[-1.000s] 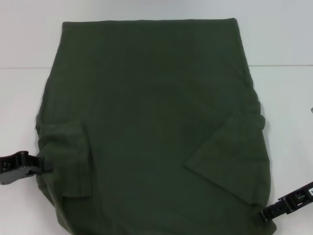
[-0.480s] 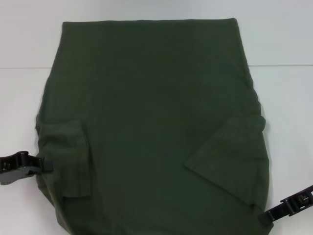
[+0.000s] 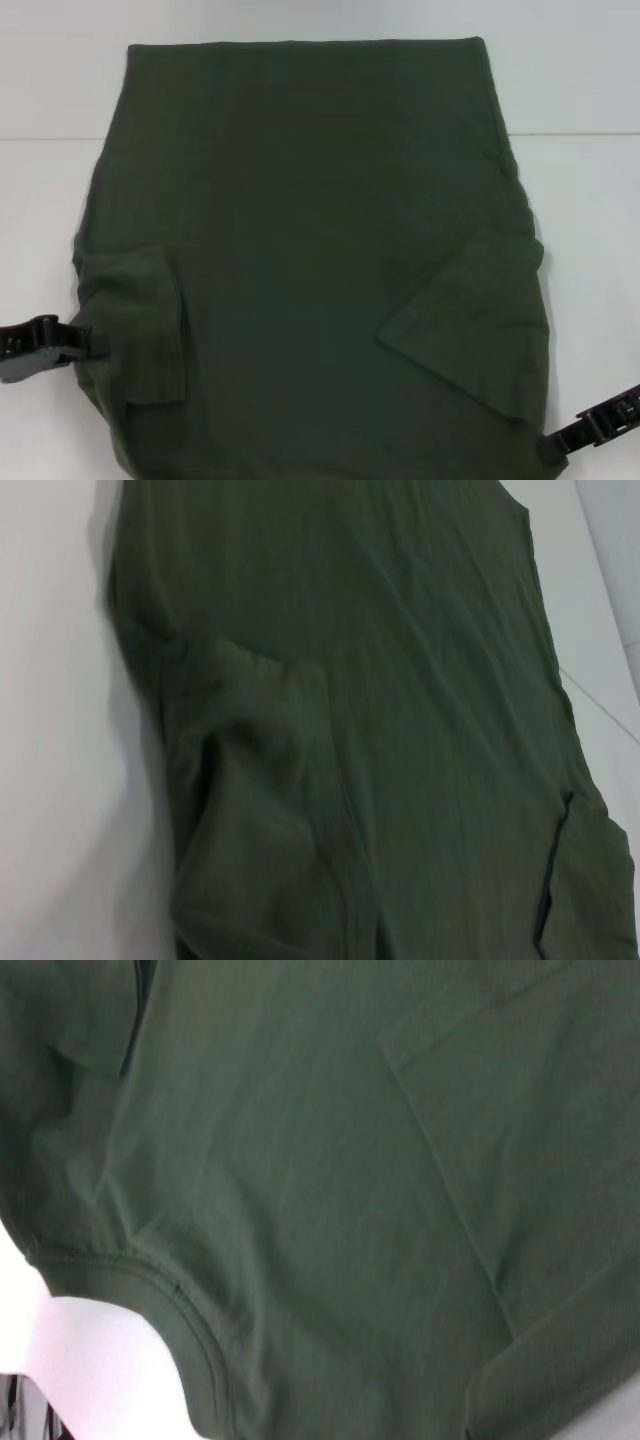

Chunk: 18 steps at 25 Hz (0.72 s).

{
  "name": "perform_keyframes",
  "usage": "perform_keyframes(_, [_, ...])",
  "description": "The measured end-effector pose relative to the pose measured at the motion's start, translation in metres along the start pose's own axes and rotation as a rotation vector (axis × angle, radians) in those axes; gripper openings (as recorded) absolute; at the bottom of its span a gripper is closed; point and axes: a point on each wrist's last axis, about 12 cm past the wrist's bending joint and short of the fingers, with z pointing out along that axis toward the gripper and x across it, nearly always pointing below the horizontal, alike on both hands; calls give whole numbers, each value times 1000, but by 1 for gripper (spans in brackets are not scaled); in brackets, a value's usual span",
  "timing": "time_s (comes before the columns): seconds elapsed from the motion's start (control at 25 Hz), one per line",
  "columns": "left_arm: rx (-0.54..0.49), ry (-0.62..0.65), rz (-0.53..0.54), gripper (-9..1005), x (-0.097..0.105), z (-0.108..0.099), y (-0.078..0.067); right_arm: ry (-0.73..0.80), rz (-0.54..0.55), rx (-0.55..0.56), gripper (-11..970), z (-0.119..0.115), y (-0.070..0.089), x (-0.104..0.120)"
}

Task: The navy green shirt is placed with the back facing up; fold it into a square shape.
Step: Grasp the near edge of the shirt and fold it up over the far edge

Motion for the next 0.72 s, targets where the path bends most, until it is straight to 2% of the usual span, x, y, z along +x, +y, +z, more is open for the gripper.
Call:
perform_keyframes(0.24, [46,80,51,5,9,-6,-6,26,5,-10,28,-11,-3,9])
perform_keyframes(0.4, [28,130,61,5,19,-18,-4,34,14,-18,27,-21,-8,18])
perform_keyframes(0.72, [6,181,50,6,43,-39,2,65,16,-56,25,-18,-9,35])
